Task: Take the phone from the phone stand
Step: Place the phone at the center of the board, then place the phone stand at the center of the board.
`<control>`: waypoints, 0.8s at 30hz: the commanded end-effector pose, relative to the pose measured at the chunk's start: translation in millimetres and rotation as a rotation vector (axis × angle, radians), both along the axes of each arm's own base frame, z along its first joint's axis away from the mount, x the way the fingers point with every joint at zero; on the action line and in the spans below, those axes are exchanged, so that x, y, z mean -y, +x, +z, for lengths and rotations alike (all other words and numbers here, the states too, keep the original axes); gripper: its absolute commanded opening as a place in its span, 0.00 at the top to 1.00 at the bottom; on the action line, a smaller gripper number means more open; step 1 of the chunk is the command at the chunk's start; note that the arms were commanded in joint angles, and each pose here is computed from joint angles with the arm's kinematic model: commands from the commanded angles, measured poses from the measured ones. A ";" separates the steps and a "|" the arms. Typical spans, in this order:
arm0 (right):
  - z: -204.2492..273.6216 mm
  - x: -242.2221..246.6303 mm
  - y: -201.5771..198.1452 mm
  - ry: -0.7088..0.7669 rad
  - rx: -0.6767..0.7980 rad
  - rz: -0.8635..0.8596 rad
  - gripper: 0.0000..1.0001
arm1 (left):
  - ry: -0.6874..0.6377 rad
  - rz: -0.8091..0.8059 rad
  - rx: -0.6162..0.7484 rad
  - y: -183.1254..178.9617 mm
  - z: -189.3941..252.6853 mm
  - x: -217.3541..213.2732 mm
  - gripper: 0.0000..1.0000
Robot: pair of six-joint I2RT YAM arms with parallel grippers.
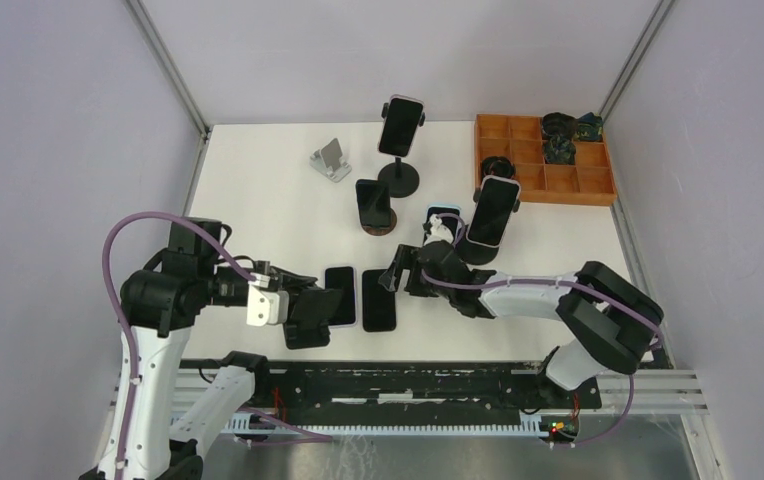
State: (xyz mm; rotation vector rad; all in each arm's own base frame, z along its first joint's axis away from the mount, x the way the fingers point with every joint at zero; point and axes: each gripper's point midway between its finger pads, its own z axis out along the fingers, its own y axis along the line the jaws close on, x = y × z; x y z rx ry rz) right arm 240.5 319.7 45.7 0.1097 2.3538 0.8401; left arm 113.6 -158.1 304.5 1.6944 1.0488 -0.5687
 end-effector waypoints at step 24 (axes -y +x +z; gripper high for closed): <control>323.3 -59.5 -176.8 0.766 0.898 0.922 0.18 | -0.091 -0.098 0.057 -0.7 26.0 13.3 0.98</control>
